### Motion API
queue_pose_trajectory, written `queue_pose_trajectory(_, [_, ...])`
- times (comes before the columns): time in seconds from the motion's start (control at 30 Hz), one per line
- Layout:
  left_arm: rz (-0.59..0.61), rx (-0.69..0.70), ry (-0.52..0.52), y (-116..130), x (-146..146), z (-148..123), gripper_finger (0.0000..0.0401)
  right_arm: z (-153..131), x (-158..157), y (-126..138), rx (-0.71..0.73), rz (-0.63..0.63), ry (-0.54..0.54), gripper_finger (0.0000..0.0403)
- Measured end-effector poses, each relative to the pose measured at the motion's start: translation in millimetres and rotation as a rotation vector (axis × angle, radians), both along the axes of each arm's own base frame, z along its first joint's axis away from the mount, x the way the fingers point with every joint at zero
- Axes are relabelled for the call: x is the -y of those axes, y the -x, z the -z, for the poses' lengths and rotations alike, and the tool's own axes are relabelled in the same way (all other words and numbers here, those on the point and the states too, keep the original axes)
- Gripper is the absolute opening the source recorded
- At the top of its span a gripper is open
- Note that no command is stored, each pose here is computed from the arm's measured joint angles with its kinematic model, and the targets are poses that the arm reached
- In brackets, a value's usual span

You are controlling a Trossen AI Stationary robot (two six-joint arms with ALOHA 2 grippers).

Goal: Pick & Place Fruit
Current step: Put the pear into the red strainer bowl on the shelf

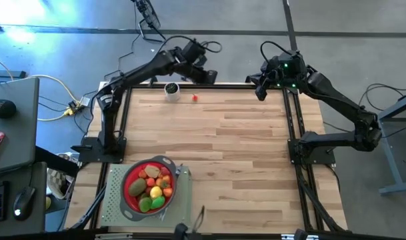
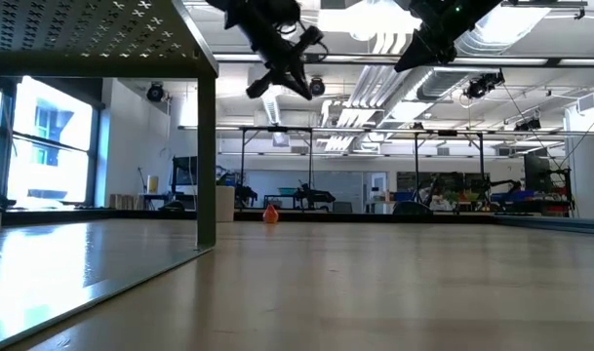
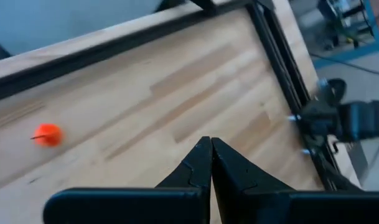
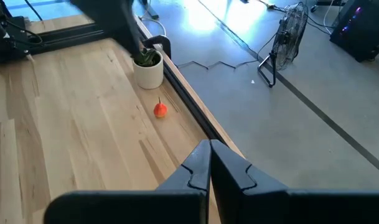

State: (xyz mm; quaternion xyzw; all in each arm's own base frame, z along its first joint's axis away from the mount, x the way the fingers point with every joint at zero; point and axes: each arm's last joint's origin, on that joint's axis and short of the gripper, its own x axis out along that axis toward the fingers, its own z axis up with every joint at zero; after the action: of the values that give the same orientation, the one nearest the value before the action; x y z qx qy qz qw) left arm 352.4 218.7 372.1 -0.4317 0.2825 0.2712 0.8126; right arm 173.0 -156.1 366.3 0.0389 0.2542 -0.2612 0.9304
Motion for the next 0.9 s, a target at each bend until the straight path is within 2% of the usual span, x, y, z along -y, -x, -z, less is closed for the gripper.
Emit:
queue_pose_trajectory(0.17, [0.039, 0.059, -0.048, -14.6, 15.2, -5.2, 0.0003, -0.1, 0.0, 0.0, -0.009, -0.01, 0.015, 0.0003])
queue_pose_trajectory(0.33, [0.03, 0.093, -0.079, -16.3, 12.6, -8.6, 0.0003, -0.1, -0.2, -0.2, -0.007, -0.022, 0.014, 0.0003])
queue_pose_trajectory(0.43, [0.054, 0.087, -0.133, -14.9, 13.4, -11.8, 0.0003, 2.6, -1.0, -5.3, 0.024, -0.169, -0.025, 0.0003])
queue_pose_trajectory(0.5, [0.07, 0.072, -0.21, -13.0, 18.6, -17.9, 0.0002, 9.5, 0.9, -13.9, 0.062, -0.319, -0.105, 0.0003])
queue_pose_trajectory(0.57, [0.07, 0.045, -0.294, -8.1, 23.2, -25.8, 0.0001, 19.6, 5.7, -23.8, 0.08, -0.411, -0.19, 0.0003])
queue_pose_trajectory(0.77, [0.067, -0.06, -0.425, 7.7, 33.2, -38.8, 0.0001, 60.2, 27.0, -65.9, 0.033, -0.398, -0.312, 0.0003])
queue_pose_trajectory(0.9, [0.05, -0.185, -0.438, 17.3, 35.4, -34.6, 0.0, 82.9, 34.3, -93.7, 0.051, -0.417, -0.361, 0.0003])
